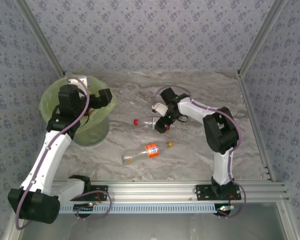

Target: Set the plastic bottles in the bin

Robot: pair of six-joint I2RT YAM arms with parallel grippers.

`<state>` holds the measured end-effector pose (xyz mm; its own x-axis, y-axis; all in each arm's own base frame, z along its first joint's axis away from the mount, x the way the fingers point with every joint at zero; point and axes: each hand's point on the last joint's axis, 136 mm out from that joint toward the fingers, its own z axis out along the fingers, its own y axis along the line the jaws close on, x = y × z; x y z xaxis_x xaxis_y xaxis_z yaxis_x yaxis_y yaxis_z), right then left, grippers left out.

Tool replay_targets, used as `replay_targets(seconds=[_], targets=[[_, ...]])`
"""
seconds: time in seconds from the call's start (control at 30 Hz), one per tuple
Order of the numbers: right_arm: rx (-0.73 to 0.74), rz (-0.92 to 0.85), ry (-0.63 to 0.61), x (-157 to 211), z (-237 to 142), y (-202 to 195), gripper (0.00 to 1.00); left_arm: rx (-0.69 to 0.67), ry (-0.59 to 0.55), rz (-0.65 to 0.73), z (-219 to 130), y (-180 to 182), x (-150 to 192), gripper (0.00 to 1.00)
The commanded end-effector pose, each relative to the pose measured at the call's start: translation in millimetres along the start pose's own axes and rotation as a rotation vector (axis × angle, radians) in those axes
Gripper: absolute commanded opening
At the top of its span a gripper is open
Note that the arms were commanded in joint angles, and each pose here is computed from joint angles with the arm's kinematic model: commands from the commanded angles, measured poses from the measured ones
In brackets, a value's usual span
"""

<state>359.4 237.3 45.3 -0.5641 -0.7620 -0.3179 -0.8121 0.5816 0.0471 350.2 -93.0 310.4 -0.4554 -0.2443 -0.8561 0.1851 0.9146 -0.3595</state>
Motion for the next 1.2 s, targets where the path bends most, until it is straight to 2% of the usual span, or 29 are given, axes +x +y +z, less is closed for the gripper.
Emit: replay_targets(seconds=[0.0, 0.2, 0.33, 0.47, 0.67, 0.87, 1.17], targets=[[0.007, 0.032, -0.004, 2, 0, -5, 0.94, 0.004, -0.029, -0.009, -4, -5, -15, 0.99], [0.056, 0.064, 0.059, 19, 10, -15, 0.90, -0.013, -0.076, -0.025, -3, 0, -18, 0.99], [0.072, 0.081, 0.056, 20, 12, -19, 0.87, -0.046, -0.119, -0.053, -5, 7, -21, 0.99], [0.109, 0.102, 0.059, 20, 15, -27, 0.79, -0.064, -0.092, -0.046, -4, 9, -19, 0.99], [0.155, 0.118, 0.077, 24, 17, -37, 0.74, -0.077, -0.044, -0.051, 1, 11, -14, 0.99], [0.171, 0.144, 0.064, 23, 9, -39, 0.64, -0.047, -0.044, -0.054, 4, 6, -15, 0.99], [0.250, 0.233, -0.046, 14, -11, -48, 0.52, -0.065, -0.095, -0.080, 3, 11, -19, 0.99]])
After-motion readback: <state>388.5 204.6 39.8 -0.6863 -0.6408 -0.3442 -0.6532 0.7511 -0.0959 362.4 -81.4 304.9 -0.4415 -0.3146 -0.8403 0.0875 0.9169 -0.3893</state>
